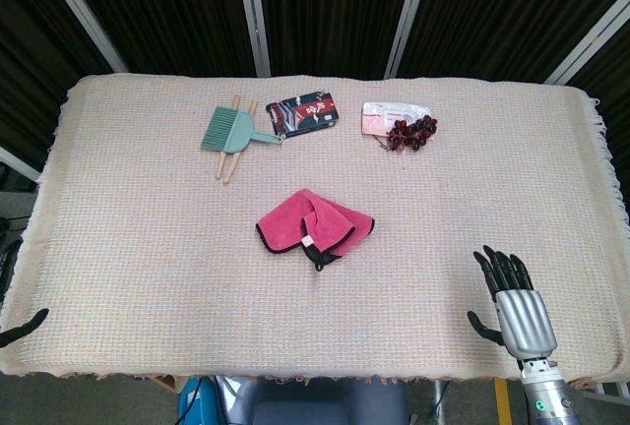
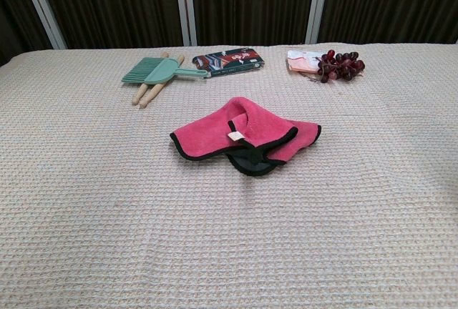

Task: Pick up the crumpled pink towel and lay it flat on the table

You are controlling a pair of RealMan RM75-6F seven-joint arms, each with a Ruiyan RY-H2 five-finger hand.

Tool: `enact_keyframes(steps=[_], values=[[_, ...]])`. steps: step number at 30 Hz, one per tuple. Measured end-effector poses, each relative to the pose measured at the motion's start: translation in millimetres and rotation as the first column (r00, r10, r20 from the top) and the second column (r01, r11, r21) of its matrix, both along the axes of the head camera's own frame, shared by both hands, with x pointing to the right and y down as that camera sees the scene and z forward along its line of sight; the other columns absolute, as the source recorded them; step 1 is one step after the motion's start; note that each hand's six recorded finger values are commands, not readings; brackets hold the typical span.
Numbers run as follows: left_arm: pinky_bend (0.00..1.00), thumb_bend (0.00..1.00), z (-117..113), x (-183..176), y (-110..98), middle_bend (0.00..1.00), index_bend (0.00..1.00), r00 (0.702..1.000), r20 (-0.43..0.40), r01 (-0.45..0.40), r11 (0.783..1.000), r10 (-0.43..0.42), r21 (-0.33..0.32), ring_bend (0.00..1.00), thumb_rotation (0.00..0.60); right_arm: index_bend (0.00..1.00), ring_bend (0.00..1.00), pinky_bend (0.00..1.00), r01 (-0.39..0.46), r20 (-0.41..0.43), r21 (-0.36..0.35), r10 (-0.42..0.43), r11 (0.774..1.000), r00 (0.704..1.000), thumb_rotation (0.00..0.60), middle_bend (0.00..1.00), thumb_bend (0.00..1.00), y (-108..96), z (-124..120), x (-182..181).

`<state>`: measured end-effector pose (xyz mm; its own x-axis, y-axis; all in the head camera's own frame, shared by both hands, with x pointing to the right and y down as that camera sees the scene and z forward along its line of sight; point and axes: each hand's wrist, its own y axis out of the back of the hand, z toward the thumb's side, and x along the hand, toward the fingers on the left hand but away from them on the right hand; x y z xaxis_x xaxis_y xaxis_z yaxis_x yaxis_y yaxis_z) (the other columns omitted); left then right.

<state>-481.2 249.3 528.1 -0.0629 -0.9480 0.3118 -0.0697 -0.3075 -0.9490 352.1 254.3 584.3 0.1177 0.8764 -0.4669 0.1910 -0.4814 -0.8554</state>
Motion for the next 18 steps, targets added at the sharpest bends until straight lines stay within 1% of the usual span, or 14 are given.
enact_keyframes(steps=[7, 18], values=[[0.0, 0.01, 3.7, 0.7, 1.0, 0.0, 0.0, 1.0, 0.004, -0.004, 1.0, 0.004, -0.013, 0.0, 0.6, 0.0, 0.0, 0.0, -0.009, 0.003, 0.01, 0.009, 1.0, 1.0, 0.6, 0.0, 0.28, -1.4, -2.8, 2.3], [0.0, 0.01, 3.5, 1.8, -0.1, 0.0, 0.0, 1.0, -0.002, -0.006, 1.0, 0.006, -0.009, 0.0, 0.6, 0.0, 0.0, 0.0, -0.004, 0.029, 0.027, 0.003, 1.0, 1.0, 0.6, 0.0, 0.28, -2.9, -5.6, -2.0]])
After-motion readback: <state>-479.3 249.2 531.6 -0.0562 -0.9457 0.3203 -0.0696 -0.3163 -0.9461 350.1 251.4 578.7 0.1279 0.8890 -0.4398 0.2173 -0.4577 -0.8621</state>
